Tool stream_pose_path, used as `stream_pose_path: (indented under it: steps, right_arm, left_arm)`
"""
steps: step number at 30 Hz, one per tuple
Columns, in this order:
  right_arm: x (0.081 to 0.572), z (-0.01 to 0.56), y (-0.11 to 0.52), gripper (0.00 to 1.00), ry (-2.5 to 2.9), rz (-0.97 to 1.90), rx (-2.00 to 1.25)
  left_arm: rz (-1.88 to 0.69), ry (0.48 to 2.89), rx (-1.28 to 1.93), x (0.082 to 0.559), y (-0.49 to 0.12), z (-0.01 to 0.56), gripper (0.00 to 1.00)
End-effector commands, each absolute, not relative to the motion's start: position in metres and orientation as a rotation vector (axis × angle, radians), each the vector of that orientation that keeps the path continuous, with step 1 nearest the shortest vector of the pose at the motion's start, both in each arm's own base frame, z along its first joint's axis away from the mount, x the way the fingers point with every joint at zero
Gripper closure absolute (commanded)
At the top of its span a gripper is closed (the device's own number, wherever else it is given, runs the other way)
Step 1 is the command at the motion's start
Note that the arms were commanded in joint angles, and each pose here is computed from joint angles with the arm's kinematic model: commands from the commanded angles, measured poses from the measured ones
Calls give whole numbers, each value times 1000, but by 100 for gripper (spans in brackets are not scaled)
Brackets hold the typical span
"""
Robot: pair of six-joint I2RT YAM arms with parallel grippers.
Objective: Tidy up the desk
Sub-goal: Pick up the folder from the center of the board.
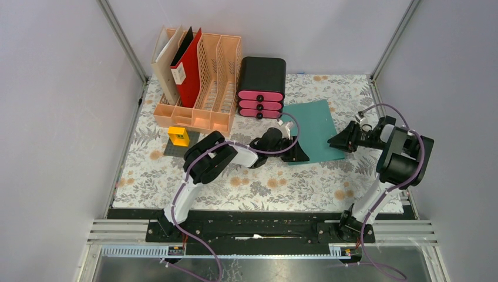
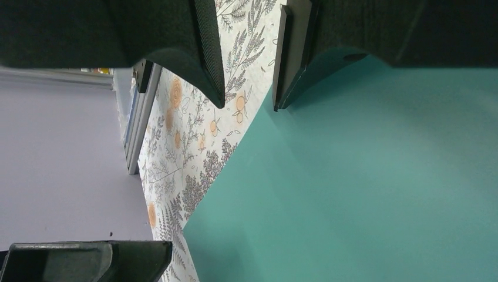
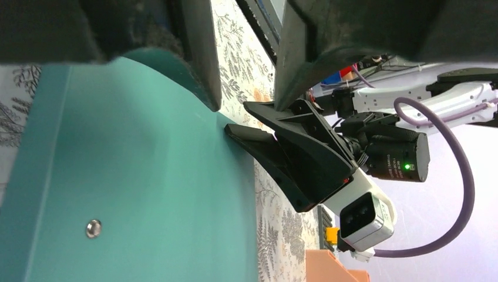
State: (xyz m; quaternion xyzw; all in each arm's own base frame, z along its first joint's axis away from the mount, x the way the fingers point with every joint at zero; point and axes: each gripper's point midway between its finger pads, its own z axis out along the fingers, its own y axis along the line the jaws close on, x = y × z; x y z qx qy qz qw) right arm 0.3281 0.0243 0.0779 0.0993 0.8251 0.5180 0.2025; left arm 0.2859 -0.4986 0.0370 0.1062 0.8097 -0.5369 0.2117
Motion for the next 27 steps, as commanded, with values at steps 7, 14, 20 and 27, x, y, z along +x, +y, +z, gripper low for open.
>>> stream_pose_path:
  steps: [7, 14, 20, 27]
  right_arm:
    - [332, 85, -3, 0, 2374, 1087, 231]
    - [332, 94, -14, 0, 2375, 927, 143]
    - [342, 95, -17, 0, 2413, 890, 142]
    - [373, 85, -22, 0, 2499, 894, 64]
  left_arm:
    - [-1478, 2265, 331, 279, -480, 36, 52]
    - [-1435, 2121, 407, 280, -468, 96, 38]
    - [-1219, 2077, 380, 293, -438, 105, 23]
    - [-1155, 2163, 243, 321, -426, 79, 2]
